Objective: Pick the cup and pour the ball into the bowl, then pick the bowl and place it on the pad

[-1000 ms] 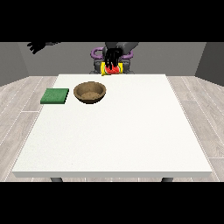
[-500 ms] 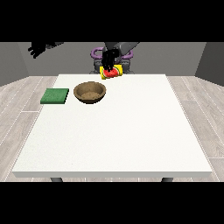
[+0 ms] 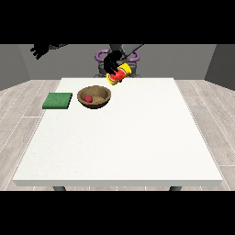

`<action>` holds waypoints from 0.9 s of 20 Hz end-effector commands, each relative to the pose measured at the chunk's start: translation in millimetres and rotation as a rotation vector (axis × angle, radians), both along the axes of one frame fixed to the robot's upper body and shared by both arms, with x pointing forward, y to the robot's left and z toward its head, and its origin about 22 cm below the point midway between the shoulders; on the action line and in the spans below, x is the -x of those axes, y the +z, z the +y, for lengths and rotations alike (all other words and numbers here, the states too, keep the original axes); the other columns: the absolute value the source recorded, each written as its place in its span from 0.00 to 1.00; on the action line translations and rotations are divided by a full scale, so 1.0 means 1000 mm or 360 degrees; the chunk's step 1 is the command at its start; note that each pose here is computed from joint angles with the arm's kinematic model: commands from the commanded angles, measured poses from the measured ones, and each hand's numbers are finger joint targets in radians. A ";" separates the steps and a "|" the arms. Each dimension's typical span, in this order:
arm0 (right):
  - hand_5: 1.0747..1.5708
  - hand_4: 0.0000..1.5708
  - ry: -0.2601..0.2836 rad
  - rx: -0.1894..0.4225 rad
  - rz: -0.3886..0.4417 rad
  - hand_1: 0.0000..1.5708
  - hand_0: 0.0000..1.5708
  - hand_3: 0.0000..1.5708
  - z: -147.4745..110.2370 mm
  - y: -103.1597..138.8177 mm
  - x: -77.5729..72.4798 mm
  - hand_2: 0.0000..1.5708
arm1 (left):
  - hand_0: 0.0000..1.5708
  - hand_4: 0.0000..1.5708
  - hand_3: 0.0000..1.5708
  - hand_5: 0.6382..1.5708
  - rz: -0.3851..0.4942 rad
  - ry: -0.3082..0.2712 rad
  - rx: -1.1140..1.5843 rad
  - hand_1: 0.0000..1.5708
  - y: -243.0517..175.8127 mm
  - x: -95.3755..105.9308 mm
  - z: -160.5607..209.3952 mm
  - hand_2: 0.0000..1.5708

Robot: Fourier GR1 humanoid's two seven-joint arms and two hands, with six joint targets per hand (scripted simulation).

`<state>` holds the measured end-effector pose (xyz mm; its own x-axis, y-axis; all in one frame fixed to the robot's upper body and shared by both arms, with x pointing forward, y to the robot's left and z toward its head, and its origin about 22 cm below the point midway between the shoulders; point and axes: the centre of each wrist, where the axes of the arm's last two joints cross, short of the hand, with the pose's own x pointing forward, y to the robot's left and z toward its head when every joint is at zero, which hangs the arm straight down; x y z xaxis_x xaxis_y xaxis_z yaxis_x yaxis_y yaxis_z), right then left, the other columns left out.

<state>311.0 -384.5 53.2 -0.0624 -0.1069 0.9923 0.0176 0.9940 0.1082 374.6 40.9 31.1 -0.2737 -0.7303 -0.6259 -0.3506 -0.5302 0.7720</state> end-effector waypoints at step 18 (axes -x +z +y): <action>1.00 0.33 -0.0164 -0.0022 0.0053 0.00 0.00 0.20 -0.017 -0.005 0.014 0.00 | 0.85 0.65 1.00 0.97 0.0081 0.0041 0.0622 0.85 0.015 0.001 0.026 1.00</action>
